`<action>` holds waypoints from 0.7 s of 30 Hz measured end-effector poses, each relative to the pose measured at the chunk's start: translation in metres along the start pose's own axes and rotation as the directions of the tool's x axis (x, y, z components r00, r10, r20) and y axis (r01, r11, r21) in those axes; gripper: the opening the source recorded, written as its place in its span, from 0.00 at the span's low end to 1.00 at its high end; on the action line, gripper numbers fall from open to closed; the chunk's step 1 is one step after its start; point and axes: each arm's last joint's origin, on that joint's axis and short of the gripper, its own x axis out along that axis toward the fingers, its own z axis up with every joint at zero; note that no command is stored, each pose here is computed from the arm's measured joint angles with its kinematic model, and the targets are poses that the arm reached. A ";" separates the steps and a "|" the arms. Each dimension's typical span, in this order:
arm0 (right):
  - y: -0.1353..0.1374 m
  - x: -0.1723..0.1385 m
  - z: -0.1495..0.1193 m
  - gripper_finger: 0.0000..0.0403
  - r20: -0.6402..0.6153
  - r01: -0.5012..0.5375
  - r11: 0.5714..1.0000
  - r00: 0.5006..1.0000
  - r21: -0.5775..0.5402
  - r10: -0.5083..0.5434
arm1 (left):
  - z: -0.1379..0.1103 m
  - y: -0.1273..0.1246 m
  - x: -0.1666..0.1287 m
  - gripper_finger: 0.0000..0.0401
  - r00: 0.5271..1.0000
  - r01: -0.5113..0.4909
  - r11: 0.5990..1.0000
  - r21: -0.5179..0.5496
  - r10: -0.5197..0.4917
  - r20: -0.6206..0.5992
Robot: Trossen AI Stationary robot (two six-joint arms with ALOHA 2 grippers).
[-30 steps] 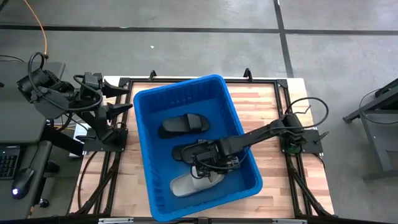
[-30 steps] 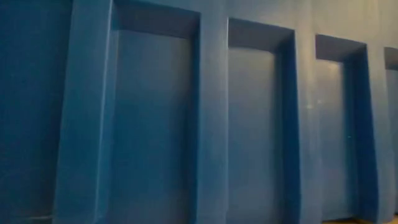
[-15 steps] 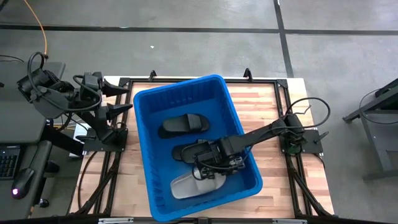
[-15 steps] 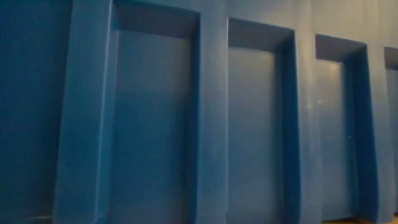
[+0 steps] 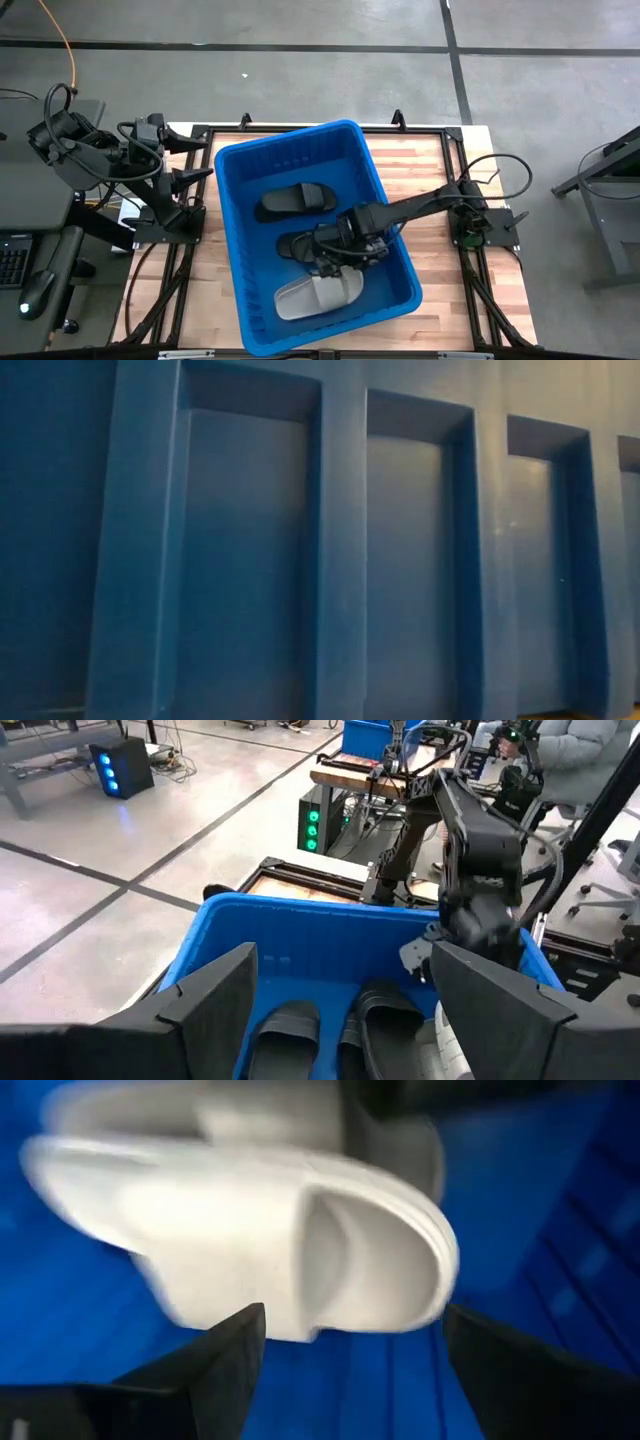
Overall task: Pick and place slides into bin
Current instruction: Return to Home Position
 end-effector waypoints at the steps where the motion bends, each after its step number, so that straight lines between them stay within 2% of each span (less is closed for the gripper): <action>1: 0.002 -0.007 0.000 0.72 0.027 -0.020 1.000 0.999 -0.012 0.020 | 0.000 0.000 0.000 0.72 1.000 0.001 1.000 0.000 -0.001 0.000; 7: 0.011 -0.046 -0.003 0.72 0.178 -0.127 0.990 0.975 -0.064 0.137 | 0.000 0.000 0.000 0.72 1.000 -0.005 1.000 -0.003 0.005 0.004; 10: 0.013 -0.064 -0.008 0.72 0.189 -0.147 0.968 0.964 -0.205 0.186 | 0.001 0.002 0.000 0.72 0.996 -0.074 0.997 -0.029 0.075 0.049; 13: 0.014 -0.084 -0.011 0.72 0.282 -0.175 0.950 0.927 -0.258 0.247 | 0.002 0.004 -0.001 0.72 0.991 -0.110 0.994 0.013 0.108 0.073; 16: 0.018 -0.101 -0.016 0.72 0.393 -0.184 0.916 0.860 -0.357 0.325 | 0.001 0.008 -0.004 0.72 0.999 -0.030 0.997 0.068 0.028 0.029; 19: 0.023 -0.109 -0.020 0.72 0.404 -0.203 0.847 0.809 -0.491 0.428 | 0.003 0.007 -0.006 0.72 0.999 0.054 0.998 0.017 -0.054 0.006; 21: 0.030 -0.117 -0.020 0.72 0.401 -0.234 0.785 0.755 -0.574 0.519 | 0.001 0.004 -0.006 0.72 0.989 0.143 0.985 0.098 -0.139 -0.044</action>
